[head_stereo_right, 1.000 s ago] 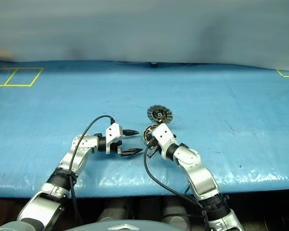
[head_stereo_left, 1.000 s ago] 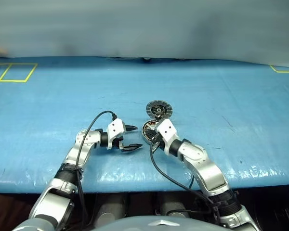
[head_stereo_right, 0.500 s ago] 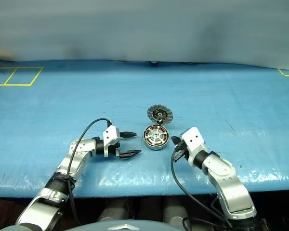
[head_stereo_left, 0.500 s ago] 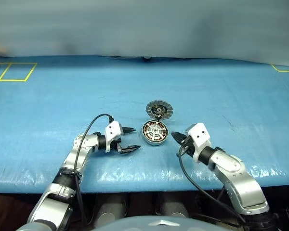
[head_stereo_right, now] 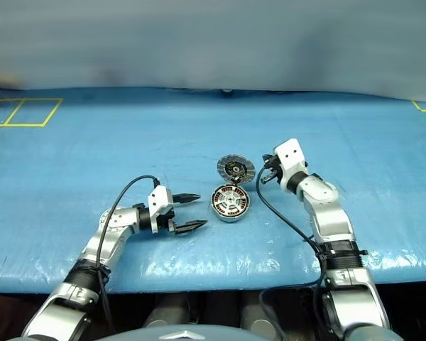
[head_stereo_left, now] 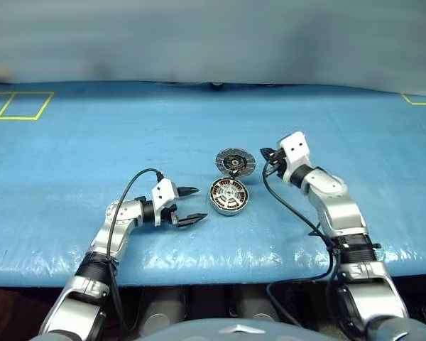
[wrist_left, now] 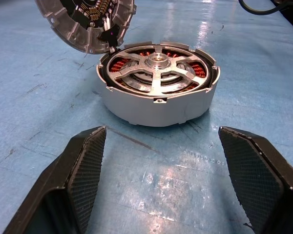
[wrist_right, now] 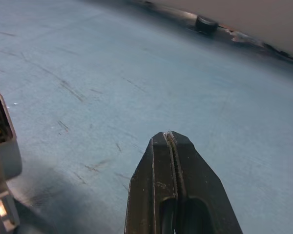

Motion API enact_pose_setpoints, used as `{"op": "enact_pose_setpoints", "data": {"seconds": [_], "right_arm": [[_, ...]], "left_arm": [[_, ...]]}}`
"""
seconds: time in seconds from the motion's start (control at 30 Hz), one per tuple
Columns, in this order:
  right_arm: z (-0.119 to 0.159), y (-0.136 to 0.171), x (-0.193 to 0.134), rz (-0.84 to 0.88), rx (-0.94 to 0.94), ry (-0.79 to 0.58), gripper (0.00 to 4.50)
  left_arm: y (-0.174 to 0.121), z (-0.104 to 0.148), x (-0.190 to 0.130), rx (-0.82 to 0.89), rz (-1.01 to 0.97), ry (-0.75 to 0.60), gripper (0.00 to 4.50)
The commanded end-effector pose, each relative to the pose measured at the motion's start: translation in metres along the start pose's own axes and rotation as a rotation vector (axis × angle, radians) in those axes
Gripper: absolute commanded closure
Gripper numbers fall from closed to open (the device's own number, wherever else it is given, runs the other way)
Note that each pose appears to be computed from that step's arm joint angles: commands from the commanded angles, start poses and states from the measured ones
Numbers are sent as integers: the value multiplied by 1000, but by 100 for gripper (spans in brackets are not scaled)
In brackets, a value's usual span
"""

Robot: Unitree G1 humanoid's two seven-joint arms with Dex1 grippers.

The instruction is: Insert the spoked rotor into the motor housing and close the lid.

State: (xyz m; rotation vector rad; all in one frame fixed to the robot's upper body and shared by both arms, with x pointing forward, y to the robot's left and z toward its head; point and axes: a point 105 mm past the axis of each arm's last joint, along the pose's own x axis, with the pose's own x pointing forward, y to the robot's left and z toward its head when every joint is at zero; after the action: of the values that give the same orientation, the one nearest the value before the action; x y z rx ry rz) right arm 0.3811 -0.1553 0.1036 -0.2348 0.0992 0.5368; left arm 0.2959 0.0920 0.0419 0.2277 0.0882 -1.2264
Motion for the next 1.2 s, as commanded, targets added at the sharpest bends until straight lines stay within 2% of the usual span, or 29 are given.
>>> {"op": "enact_pose_setpoints", "data": {"seconds": [0.03, 0.27, 0.4, 0.53, 0.8, 0.93, 1.1, 1.2], "right_arm": [[26, 13, 9, 116, 10, -112, 448], [53, 54, 1, 420, 37, -202, 448], [52, 74, -10, 555, -2, -168, 448], [39, 97, -24, 673, -57, -89, 448], [-7, 109, -34, 674, -202, 101, 448], [-20, 113, -40, 671, -245, 147, 448], [-27, 121, -44, 601, -228, 122, 448], [-11, 118, -40, 490, -186, 12, 448]], "left_arm": [[3, 9, -4, 11, 13, -28, 56], [-1, 6, -6, -17, -4, -13, 56], [-2, 4, -7, -26, -9, -5, 56], [-3, 2, -8, -32, -9, 2, 56], [-3, 0, -8, -37, -7, 9, 56], [-3, 1, -8, -38, -9, 7, 56], [-4, 3, -5, -36, -9, -12, 56], [-4, 3, -3, -35, -8, -16, 56]]}}
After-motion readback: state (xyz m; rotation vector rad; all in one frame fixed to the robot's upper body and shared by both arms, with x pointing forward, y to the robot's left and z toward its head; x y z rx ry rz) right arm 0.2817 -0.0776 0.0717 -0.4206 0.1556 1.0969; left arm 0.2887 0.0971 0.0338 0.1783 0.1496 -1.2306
